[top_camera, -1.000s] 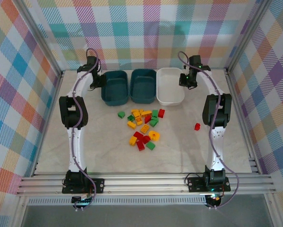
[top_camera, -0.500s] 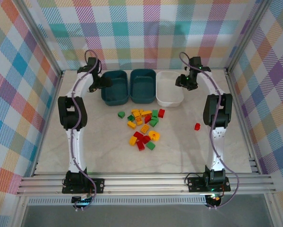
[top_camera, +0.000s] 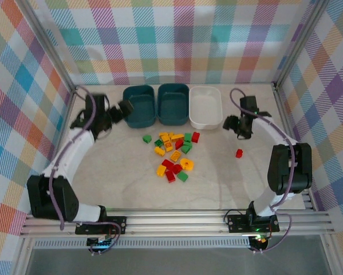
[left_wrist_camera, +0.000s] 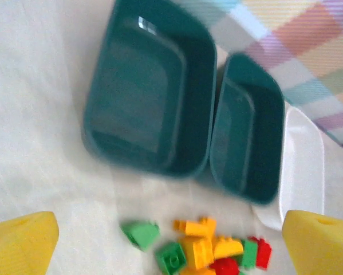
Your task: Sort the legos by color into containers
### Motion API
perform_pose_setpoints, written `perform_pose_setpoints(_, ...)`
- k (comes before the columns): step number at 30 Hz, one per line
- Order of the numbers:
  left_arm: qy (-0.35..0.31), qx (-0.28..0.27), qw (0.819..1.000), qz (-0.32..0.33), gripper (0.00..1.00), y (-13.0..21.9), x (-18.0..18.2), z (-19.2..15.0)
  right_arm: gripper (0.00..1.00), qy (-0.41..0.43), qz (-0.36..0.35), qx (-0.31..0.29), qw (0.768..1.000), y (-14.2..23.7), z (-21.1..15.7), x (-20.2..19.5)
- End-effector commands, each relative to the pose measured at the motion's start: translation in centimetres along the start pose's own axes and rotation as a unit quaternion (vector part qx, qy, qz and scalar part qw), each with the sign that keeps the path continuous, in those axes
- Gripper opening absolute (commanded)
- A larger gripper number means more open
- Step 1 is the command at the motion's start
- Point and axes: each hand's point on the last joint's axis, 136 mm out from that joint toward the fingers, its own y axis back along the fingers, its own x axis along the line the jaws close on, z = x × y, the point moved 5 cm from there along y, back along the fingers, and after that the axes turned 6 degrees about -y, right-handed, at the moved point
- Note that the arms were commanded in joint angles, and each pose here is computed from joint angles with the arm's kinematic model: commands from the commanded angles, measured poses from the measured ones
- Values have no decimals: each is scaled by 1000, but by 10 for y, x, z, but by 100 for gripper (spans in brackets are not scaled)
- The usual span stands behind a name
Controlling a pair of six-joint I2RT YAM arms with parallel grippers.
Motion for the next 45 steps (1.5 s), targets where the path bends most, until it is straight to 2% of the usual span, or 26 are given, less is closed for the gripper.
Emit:
perform_pose_setpoints(1,44,64,996,-35,99,-10,4,-63,72,-39,-19,17,999,-9,-24,-21)
perform_pose_setpoints(2,40,83,996,-17,100,-3,12,-82,72,-39,-28,23,999,-10,-33,-27)
perform_pose_setpoints(6,31,91,995,-40,100,20,20,-122,72,-50,-75,12,996,-8,-44,-47)
perform_pose_setpoints(8,25,86,995,-39,100,34,25,-130,70,-54,-99,12,994,-7,-46,-54)
perform_pose_setpoints(13,7,55,997,-52,100,59,25,-129,70,-59,-102,11,993,-6,-54,-60)
perform_pose_setpoints(21,23,90,994,-64,100,43,27,-143,69,-47,-69,0,996,27,-57,-52)
perform_pose_setpoints(26,10,104,993,-52,99,34,23,-148,67,-20,-8,6,1000,57,-71,-34)
perform_pose_setpoints(28,-6,114,993,-36,99,33,21,-151,67,11,20,31,999,67,-91,-20)
perform_pose_setpoints(33,-6,115,993,-4,100,30,29,-154,67,119,11,108,987,80,-178,11)
perform_pose_setpoints(35,-4,113,994,10,100,29,32,-153,69,185,26,147,971,84,-222,25)
perform_pose_setpoints(37,-3,114,993,19,100,28,33,-152,71,241,14,166,956,92,-254,31)
perform_pose_setpoints(41,0,124,992,20,100,21,32,-152,74,322,61,220,919,97,-326,61)
perform_pose_setpoints(45,-5,120,993,23,100,25,31,-148,76,403,56,226,885,95,-371,91)
